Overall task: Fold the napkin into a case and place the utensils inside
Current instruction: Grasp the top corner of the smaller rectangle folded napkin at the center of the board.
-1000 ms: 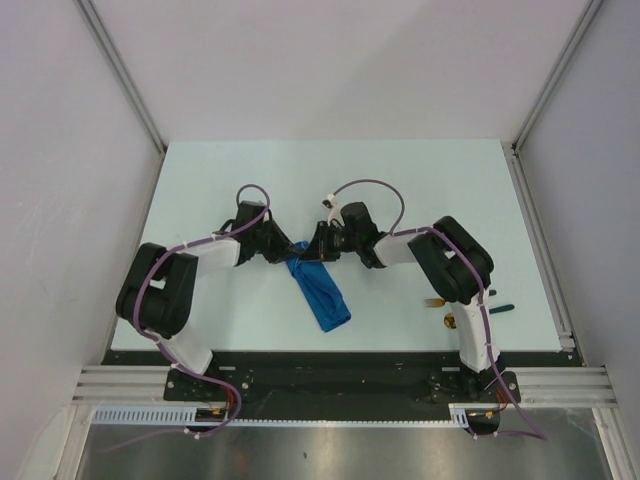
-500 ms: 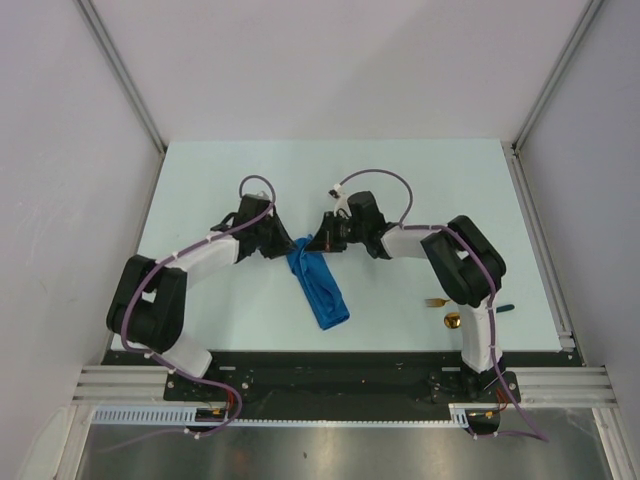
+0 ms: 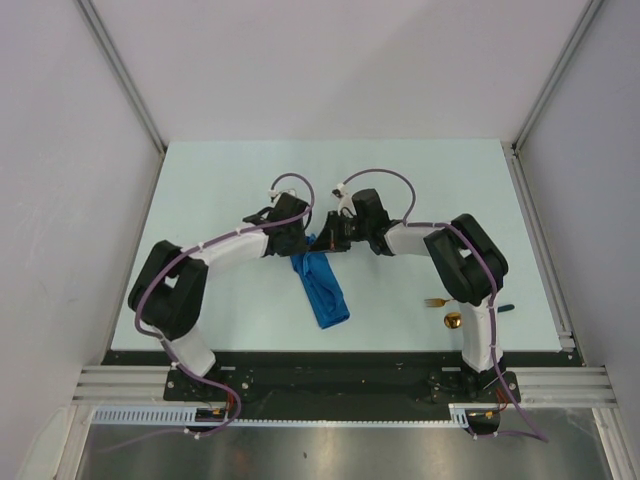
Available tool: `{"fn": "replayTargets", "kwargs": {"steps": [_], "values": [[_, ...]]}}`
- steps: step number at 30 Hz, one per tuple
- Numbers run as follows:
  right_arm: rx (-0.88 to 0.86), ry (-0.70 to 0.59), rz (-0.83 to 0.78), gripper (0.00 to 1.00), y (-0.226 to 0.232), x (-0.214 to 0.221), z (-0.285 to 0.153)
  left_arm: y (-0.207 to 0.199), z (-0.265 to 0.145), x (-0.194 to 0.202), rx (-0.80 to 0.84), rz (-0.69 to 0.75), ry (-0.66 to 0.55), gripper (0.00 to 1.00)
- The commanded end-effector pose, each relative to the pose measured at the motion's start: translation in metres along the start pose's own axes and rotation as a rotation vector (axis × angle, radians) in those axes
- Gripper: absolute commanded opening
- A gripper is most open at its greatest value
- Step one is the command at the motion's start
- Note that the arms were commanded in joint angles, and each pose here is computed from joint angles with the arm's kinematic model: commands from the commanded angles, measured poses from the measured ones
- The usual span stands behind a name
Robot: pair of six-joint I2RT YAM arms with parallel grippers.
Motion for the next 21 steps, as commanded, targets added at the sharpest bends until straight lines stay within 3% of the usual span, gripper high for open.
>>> {"fn": "replayTargets", "kwargs": {"steps": [1, 13, 21], "values": [[-0.064, -0.009, -0.043, 0.00, 0.019, -0.012, -0.002, -0.001, 0.002, -0.016, -0.087, 0.084, -0.059, 0.35], [-0.079, -0.009, -0.033, 0.00, 0.019, -0.011, 0.000, 0.004, 0.012, -0.003, -0.149, 0.113, -0.010, 0.34], [-0.077, -0.005, -0.030, 0.00, 0.018, -0.008, 0.000, -0.003, 0.018, -0.009, -0.144, 0.131, -0.013, 0.25]]}}
Point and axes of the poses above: each gripper's point midway between its finger pads, its own z axis out along the fingers, its own y axis along the line the jaws close on, x = y × z, the point moved 1 cm from there along -z, back along the fingers, and after that the axes turned 2 degrees about z, right-handed, at the moved point
